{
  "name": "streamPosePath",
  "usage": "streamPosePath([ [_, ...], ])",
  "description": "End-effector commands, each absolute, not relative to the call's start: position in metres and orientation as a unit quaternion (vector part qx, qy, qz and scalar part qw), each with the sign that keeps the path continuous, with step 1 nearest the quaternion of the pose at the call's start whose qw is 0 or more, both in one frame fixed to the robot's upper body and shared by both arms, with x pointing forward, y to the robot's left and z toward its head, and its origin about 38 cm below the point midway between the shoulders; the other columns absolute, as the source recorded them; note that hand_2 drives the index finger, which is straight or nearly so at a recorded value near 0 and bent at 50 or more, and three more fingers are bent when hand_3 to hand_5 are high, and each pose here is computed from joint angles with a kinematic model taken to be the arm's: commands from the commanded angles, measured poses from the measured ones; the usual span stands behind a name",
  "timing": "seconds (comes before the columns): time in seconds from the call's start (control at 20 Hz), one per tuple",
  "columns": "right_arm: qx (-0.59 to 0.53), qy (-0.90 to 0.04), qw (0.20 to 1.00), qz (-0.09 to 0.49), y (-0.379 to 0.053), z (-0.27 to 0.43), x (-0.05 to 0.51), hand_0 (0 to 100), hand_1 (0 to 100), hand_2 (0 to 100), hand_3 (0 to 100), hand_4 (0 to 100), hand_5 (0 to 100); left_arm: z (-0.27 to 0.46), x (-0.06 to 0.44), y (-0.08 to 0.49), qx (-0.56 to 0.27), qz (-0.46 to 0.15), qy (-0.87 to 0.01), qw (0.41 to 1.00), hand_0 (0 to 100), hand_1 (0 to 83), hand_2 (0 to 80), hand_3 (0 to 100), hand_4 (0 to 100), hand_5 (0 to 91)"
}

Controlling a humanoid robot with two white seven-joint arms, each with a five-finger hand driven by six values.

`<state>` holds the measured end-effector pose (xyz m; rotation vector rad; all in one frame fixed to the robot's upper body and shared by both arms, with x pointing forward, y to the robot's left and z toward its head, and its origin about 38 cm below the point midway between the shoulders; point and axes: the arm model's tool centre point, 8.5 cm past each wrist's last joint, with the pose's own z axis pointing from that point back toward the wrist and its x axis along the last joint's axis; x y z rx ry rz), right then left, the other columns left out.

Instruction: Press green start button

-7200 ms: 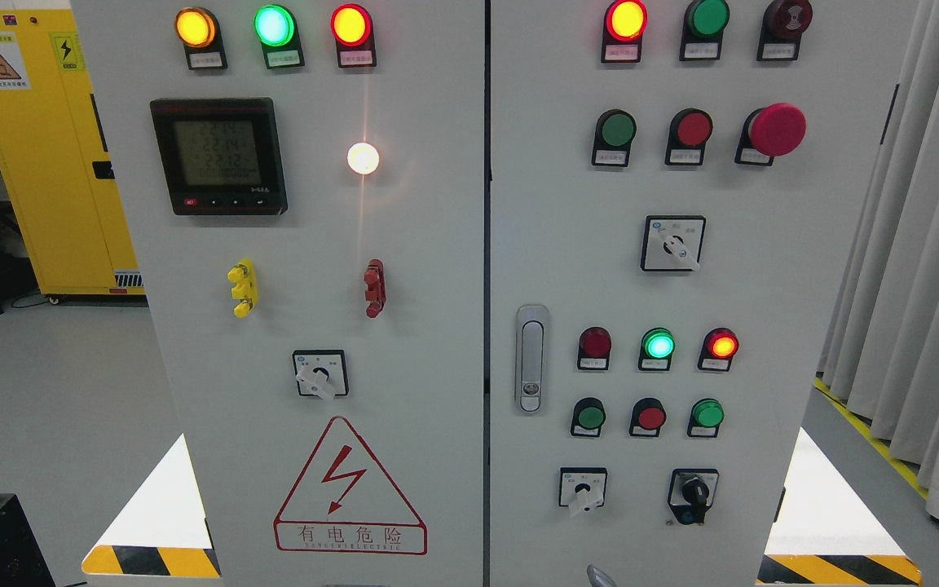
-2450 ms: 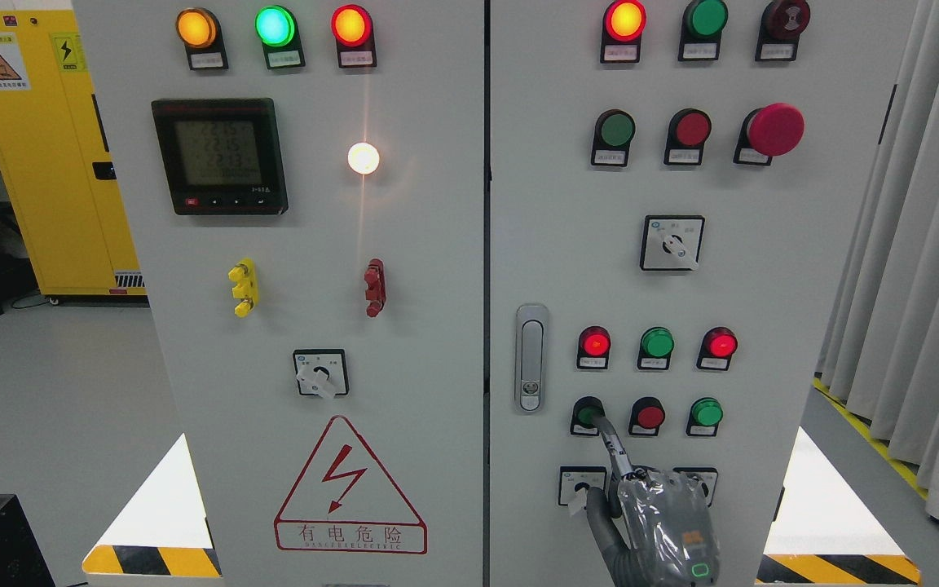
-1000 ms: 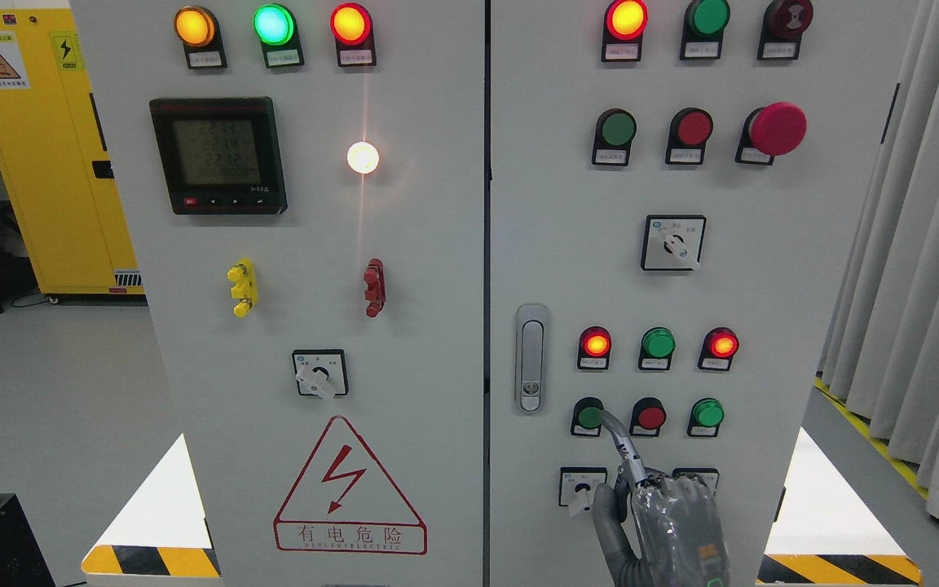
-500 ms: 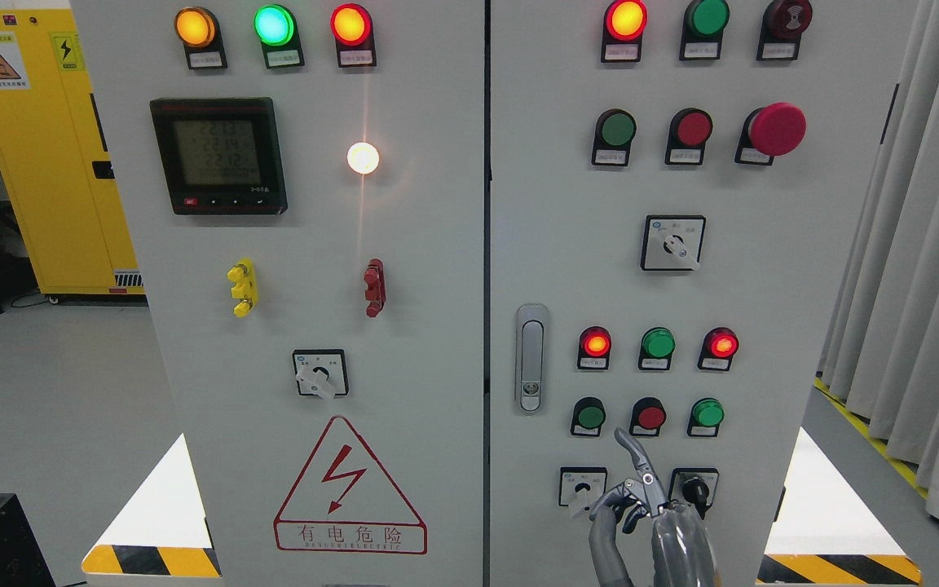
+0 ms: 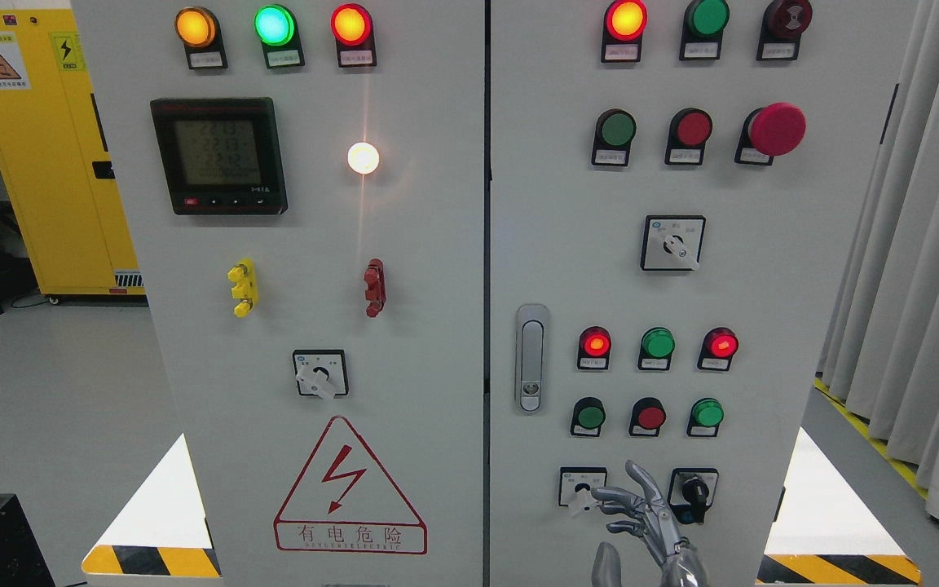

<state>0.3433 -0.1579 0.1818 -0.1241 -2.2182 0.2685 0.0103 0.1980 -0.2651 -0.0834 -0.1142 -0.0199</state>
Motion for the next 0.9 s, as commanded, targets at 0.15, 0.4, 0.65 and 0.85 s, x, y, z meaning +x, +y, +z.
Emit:
streamPosePath([
  [0.15, -0.031, -0.898, 0.428, 0.097, -0.1547, 0.1895, 0.3396, 75, 71, 0, 0, 3, 0, -0.2651, 0.0099, 0.1976, -0.042, -0.010, -0.056, 0.997, 12, 55.6, 0.0, 0, 0, 0.0],
  [0.4, -0.032, -0.898, 0.427, 0.098, -0.1546, 0.1900, 0.3394, 73, 71, 0, 1, 4, 1, -0.2651, 0.0109, 0.1976, -0.042, -0.010, -0.057, 0.997, 12, 55.6, 0.0, 0, 0, 0.0],
  [0.65, -0.033, -0.898, 0.427, 0.099, -0.1545, 0.1900, 0.3394, 72, 71, 0, 1, 5, 1, -0.2651, 0.0099, 0.1986, -0.041, -0.010, -0.056, 0.998, 12, 55.6, 0.0, 0, 0, 0.0],
  [0.85, -0.034, -0.898, 0.427, 0.101, -0.1553, 0.1893, 0.3395, 69, 71, 0, 2, 6, 2, -0.2651, 0.0099, 0.1976, -0.042, -0.010, -0.056, 0.997, 12, 55.6, 0.0, 0, 0, 0.0],
])
